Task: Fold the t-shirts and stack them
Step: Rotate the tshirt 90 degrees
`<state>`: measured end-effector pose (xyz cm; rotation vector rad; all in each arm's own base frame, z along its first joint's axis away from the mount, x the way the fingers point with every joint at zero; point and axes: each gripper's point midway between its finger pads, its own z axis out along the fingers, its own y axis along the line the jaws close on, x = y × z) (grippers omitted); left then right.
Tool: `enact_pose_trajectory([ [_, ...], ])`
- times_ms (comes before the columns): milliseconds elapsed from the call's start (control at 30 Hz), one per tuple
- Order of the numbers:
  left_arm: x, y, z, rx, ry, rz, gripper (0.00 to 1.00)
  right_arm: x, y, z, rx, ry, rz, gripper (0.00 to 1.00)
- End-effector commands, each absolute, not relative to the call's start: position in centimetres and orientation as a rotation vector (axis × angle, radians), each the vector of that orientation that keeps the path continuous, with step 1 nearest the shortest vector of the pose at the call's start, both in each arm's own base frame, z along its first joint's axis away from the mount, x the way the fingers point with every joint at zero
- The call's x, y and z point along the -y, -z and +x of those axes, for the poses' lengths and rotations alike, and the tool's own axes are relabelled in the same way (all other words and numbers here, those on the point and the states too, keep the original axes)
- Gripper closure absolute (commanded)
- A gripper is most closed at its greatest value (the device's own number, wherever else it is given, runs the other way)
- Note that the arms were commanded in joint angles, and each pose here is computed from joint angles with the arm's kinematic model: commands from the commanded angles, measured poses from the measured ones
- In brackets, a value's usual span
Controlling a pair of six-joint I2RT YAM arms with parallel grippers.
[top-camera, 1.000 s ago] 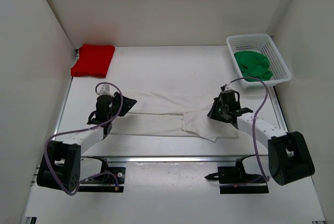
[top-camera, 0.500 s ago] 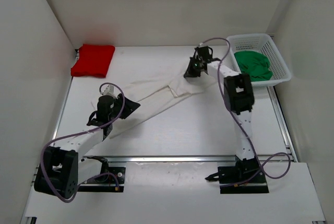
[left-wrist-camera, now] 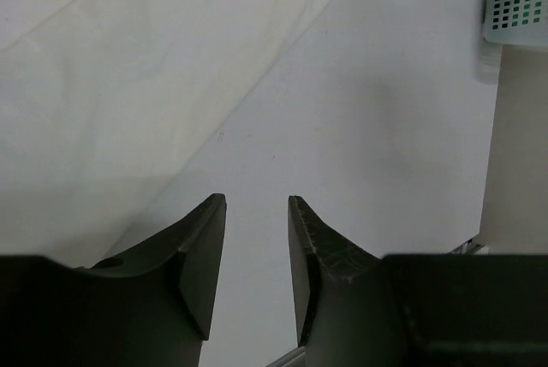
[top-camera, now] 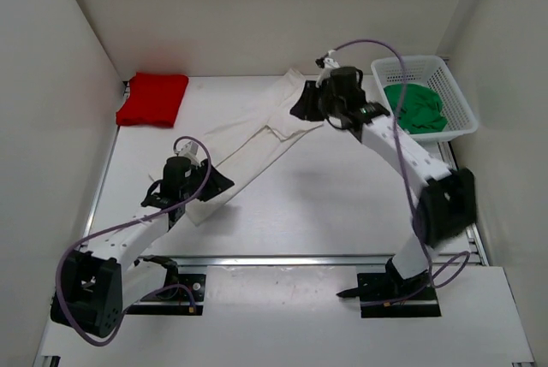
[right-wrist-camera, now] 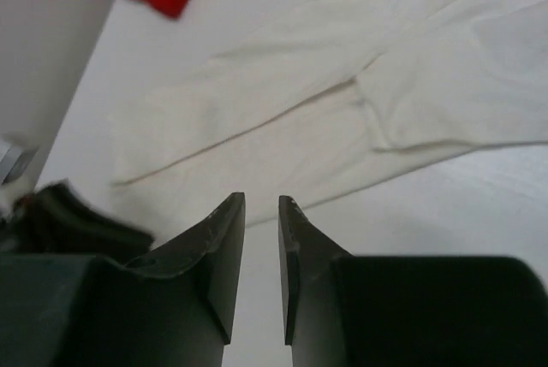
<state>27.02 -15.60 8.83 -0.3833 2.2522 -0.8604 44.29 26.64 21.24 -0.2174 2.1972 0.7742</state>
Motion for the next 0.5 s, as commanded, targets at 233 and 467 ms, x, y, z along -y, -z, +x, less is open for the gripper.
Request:
enact_pose_trajectory([
  [233, 12.8, -14.3, 28.3, -2.142, 0.822, -0.312, 0.54, -35.2, -10.8, 32.4, -2.280, -0.977, -0.275, 0.70],
  [467, 13.3, -14.5, 27.7, -2.134, 0.858, -0.300, 0.51, -38.2, -5.2, 33.4, -2.403, -0.889, -0.198, 0.58],
])
